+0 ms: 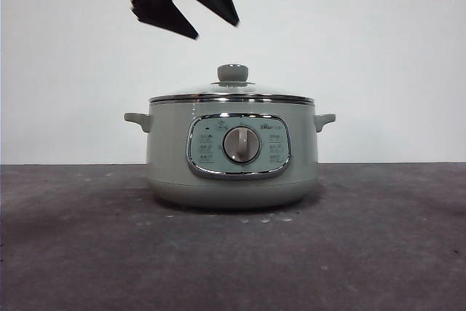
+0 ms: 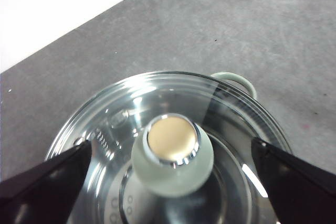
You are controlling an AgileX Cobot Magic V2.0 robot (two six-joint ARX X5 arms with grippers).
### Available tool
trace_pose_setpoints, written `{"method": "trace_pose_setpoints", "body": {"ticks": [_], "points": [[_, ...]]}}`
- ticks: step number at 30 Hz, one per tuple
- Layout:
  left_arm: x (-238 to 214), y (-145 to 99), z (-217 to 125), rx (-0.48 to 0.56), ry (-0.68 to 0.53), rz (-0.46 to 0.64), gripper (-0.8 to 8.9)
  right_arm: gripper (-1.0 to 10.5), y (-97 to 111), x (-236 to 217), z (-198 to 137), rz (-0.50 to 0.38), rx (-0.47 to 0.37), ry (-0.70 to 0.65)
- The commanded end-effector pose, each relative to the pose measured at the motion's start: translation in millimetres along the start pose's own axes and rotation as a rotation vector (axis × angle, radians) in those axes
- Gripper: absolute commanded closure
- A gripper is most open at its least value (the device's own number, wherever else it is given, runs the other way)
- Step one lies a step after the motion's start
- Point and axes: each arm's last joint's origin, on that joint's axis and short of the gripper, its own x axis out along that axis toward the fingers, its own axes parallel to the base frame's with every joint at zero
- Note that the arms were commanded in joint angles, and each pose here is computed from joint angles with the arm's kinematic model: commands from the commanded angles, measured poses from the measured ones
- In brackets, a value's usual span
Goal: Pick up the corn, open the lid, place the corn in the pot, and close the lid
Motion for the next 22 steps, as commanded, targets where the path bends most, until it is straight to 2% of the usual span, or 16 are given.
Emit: {"method": "trace_pose_setpoints", "body": {"ticks": [1,8,17,18,20,21,22], "points": [[20,-1,-5,0.019,0.008,-0.011,1.81,9.6,-2,-2,-3,-0.017,0.031,0.001],[52,2,-22,0.011,0.042,-0.021,1.81,9.6,-3,-3,-6,-0.031,0.033,0.021],[67,4,-32,-0.008,0.076,-0.025,1.98,9.6,-3,-3,-6,-0.035,0.032,0.021],[67,4,-32,-0.008,0.075,-0.025,2.62,9.6,-3,-3,-6,-0.036,0.032,0.021],[67,4,-32,-0.007,0.071,-0.025,4.72,9.6,-3,-3,-6,-0.036,0.032,0.021],[67,4,-32,-0.007,0.071,-0.025,5.28,9.6,-3,-3,-6,-0.036,0.032,0.021],[67,4,-32,-0.007,0.073,-0.025,5.41,9.6,-3,-3,-6,-0.036,0.032,0.021]]}}
